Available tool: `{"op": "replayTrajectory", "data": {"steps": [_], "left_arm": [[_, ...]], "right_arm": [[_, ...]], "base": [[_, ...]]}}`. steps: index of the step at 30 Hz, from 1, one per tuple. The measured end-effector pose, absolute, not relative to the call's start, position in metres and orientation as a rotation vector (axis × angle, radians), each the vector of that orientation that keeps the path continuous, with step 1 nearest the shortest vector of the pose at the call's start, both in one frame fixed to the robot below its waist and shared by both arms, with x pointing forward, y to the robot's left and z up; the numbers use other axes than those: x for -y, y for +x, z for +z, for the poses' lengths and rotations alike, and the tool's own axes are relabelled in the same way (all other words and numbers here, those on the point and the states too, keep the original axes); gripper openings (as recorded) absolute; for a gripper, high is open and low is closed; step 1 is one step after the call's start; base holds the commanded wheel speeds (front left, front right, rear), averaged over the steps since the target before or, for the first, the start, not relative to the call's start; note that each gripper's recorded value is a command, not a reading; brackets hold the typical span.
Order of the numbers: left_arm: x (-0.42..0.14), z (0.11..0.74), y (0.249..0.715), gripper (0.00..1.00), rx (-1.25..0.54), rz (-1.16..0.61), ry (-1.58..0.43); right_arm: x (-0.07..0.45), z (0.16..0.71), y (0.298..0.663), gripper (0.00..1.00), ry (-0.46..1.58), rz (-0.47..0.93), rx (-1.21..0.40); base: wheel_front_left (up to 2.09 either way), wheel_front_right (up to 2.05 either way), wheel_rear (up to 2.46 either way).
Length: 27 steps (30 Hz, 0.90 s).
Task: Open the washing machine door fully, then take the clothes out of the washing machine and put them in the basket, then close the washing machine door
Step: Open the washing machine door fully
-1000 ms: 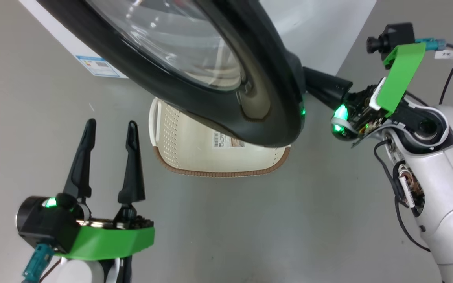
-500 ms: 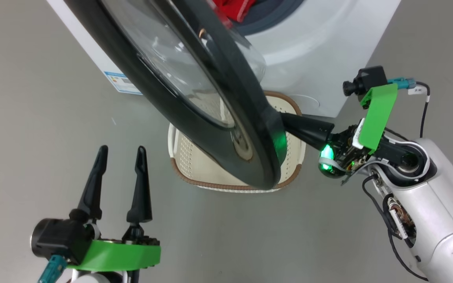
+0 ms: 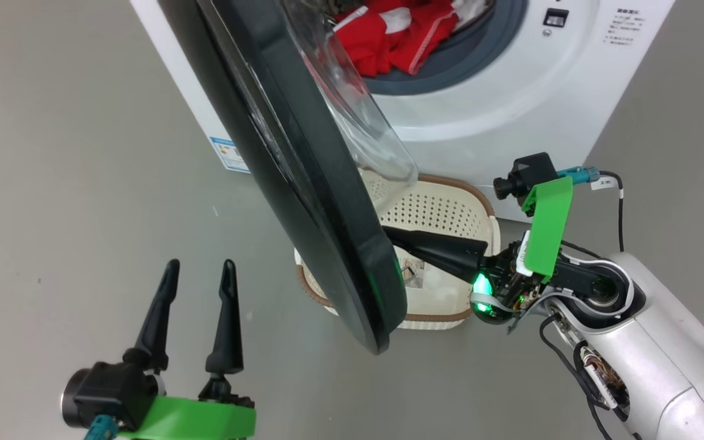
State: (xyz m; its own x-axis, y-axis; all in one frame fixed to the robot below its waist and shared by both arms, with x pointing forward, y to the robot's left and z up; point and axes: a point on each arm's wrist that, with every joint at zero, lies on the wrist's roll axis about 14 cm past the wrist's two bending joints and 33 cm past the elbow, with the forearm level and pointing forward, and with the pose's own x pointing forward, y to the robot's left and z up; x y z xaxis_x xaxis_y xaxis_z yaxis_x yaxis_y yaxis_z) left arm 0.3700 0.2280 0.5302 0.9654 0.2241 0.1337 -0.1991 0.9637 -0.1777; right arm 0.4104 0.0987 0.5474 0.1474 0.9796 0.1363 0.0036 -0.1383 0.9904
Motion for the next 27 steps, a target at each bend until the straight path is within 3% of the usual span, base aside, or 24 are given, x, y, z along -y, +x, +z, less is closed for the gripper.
{"op": "replayTrajectory", "data": {"steps": [27], "left_arm": [[-0.262,0.539,0.319,1.0,0.177,0.364,-0.171]], "right_arm": [[-0.16,0.55,0.36,0.0,1.312,1.325,-1.226]], "base": [[0.0,0.0,0.0]]}}
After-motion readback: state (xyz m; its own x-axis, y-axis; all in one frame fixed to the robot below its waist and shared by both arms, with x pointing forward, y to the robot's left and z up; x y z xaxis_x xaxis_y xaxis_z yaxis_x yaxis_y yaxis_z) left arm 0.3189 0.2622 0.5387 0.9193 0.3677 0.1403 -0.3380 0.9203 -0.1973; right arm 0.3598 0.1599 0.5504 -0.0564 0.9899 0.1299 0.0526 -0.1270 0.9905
